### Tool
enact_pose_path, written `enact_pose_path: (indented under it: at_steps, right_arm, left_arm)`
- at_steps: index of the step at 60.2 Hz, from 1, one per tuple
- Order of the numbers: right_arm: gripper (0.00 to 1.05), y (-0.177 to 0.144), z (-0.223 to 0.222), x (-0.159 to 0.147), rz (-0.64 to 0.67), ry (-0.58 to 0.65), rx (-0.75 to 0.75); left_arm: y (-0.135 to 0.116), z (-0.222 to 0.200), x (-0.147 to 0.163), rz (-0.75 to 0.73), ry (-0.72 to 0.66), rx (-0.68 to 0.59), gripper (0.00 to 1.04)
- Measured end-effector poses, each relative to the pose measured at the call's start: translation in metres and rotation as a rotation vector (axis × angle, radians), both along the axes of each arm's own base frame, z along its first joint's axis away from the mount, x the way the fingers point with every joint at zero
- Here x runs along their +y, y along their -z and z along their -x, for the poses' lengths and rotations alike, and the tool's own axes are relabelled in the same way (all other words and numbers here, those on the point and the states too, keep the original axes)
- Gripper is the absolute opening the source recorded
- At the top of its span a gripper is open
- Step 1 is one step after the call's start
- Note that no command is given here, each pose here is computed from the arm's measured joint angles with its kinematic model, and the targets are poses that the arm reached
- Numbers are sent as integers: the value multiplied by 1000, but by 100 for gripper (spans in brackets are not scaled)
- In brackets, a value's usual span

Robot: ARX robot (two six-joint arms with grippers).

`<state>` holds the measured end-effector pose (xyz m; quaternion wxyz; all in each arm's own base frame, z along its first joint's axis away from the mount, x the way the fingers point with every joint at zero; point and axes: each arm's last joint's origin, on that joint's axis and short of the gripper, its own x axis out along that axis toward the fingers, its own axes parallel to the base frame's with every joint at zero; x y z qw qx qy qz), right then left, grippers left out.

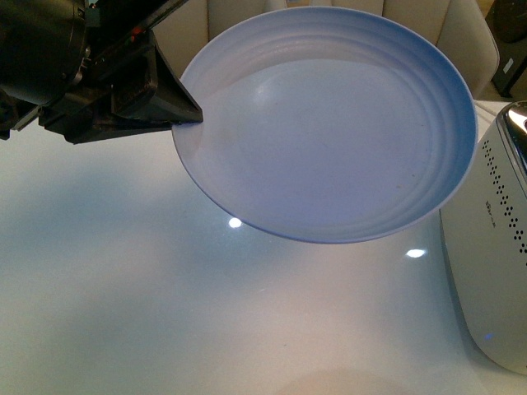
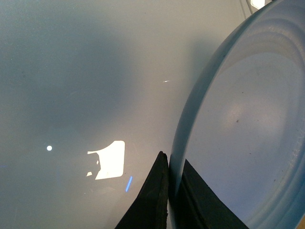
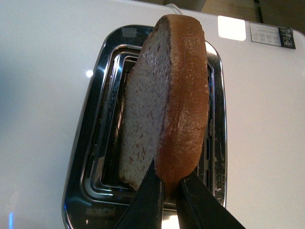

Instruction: Left arm holds plate, right arm toasts bread

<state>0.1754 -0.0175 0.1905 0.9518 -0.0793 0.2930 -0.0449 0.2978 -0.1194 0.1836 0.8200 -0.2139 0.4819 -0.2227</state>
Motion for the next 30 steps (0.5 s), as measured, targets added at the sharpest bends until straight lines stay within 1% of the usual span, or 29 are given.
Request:
enact_pose_path:
  at_steps: [10,16,30]
  right_arm:
    - [3,7,-2,6,3,-10,24]
    - [3,19,-3,10,1,-7,50]
    - [3,33,-1,15,-11,1,77]
  left_arm:
    - [0,0,0,0,0,0,3]
    - [0,0,0,0,0,0,3]
    - [0,0,0,0,0,0,3]
